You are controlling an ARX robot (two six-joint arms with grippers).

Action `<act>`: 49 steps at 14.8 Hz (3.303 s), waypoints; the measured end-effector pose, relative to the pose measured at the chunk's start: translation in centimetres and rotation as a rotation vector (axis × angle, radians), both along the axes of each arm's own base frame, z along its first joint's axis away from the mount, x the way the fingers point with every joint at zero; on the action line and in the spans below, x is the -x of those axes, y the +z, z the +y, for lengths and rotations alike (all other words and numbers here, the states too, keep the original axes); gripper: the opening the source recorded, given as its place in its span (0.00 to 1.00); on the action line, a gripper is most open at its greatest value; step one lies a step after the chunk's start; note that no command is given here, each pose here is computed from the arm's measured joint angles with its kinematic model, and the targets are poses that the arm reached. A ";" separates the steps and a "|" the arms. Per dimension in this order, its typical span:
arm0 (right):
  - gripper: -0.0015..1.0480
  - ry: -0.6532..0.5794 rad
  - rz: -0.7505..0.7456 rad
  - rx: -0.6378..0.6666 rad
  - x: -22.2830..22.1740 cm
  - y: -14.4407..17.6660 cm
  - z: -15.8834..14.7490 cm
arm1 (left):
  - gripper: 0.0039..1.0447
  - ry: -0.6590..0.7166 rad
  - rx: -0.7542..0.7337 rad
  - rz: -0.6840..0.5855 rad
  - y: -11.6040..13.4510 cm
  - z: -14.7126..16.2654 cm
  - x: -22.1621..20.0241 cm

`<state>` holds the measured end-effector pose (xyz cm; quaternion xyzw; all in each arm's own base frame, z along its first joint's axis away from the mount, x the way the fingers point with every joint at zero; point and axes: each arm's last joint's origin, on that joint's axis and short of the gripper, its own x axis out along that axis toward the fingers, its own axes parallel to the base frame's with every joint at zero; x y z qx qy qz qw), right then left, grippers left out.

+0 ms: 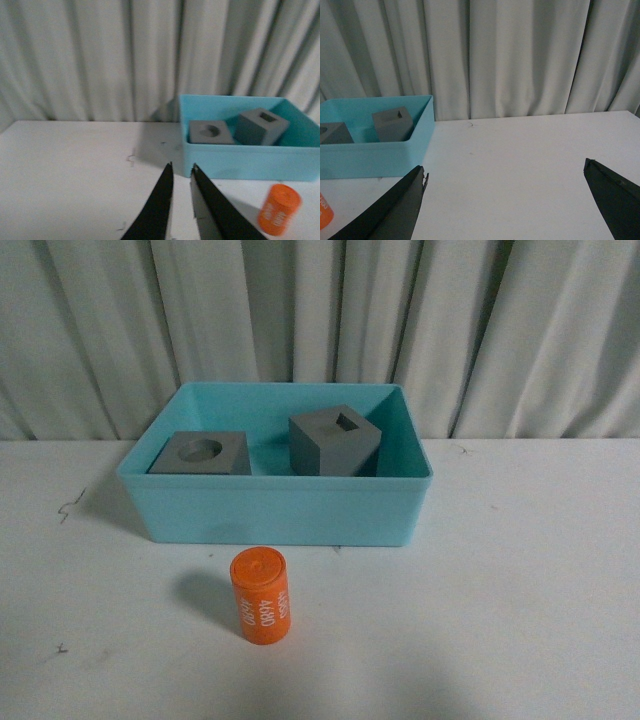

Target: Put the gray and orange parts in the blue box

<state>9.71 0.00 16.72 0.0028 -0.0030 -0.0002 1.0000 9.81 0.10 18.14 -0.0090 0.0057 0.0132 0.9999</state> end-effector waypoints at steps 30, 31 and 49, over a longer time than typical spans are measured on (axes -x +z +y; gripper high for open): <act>0.94 0.688 0.554 0.206 -20.9 4.0 5.7 | 0.94 -0.026 -0.004 -0.012 -1.5 -0.1 0.1; 0.94 0.748 0.570 0.259 -22.6 3.8 7.8 | 0.94 -0.026 -0.004 -0.012 -1.5 -0.1 0.1; 0.94 1.055 0.710 0.501 -26.9 -2.4 23.1 | 0.94 -0.026 -0.004 -0.012 -1.5 -0.1 0.1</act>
